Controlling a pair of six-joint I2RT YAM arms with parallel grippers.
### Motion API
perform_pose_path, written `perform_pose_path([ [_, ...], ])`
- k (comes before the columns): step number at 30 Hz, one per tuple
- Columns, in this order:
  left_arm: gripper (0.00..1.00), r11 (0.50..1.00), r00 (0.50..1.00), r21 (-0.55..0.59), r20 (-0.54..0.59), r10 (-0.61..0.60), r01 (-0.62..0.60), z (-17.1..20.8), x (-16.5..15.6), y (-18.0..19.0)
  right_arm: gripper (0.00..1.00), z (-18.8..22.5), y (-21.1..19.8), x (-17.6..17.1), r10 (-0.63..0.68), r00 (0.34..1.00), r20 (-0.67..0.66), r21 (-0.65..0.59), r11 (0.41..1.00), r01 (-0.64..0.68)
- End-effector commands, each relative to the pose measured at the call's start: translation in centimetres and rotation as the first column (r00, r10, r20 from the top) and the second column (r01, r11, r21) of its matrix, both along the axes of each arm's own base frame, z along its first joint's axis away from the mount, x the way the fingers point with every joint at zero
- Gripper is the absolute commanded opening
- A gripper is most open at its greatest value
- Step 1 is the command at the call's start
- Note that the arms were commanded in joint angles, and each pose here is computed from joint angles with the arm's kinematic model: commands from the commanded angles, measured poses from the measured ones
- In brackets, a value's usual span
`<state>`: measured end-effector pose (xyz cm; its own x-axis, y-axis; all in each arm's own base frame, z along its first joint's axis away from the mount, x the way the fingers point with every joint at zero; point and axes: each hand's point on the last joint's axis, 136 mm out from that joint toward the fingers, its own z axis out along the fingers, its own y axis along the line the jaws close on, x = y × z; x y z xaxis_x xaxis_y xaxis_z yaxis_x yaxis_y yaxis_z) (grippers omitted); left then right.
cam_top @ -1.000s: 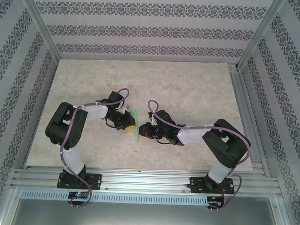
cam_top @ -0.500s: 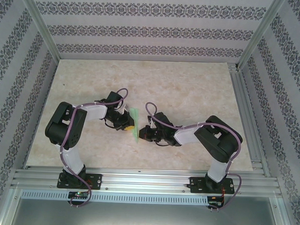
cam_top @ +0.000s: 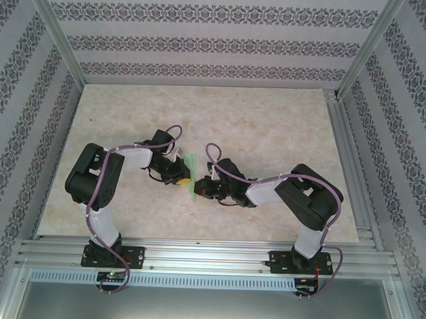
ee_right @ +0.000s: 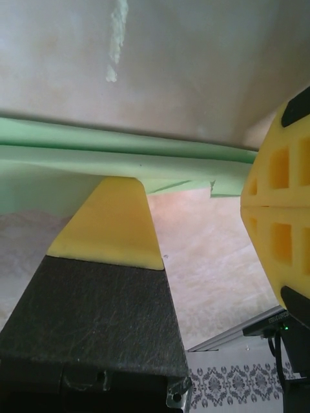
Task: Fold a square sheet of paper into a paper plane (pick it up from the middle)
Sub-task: Fold the wing for the fifth time at the center of the table.
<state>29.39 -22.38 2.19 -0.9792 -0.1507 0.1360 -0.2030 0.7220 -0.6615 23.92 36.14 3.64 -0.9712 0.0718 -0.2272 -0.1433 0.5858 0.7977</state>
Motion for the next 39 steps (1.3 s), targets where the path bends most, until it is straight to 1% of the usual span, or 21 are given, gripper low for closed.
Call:
perform_pose_path([
  [1,0.16,1.0,1.0,0.0,0.001,-0.018,0.018,-0.2,0.5,0.3,0.02,-0.5,0.8,0.0,0.016,1.0,-0.012,0.007,1.0,-0.016],
  [9,0.16,1.0,1.0,0.004,-0.003,-0.03,0.03,-0.4,0.5,0.2,0.02,-3.0,1.0,-0.7,0.022,0.997,-0.07,0.0,1.0,-0.022],
  [13,0.16,0.999,0.999,0.008,-0.009,-0.032,0.032,-0.6,0.5,0.3,0.02,-3.4,0.7,-0.8,0.016,0.997,-0.078,-0.017,1.0,-0.018],
  [18,0.16,0.999,0.999,0.015,-0.006,-0.031,0.031,-0.5,0.6,0.5,0.03,0.1,1.0,-0.6,0.043,0.999,-0.005,-0.026,0.999,-0.043],
  [22,0.15,0.999,1.0,0.015,-0.009,-0.028,0.028,-0.6,0.7,0.6,0.03,1.2,1.0,-0.9,0.061,0.998,0.019,-0.039,0.997,-0.06],
  [28,0.15,1.0,1.0,0.008,-0.008,-0.028,0.028,-0.5,0.7,0.5,0.02,-0.2,2.3,-2.1,0.109,0.994,-0.014,-0.055,0.992,-0.11],
  [34,0.15,1.0,0.999,0.007,-0.011,-0.031,0.031,-0.6,0.6,0.5,0.02,-2.7,1.8,-2.0,0.089,0.994,-0.056,-0.11,0.989,-0.094],
  [39,0.15,0.999,0.999,0.007,-0.014,-0.032,0.032,-0.7,0.6,0.5,0.02,-2.9,1.6,-2.3,0.107,0.992,-0.067,-0.123,0.986,-0.114],
])
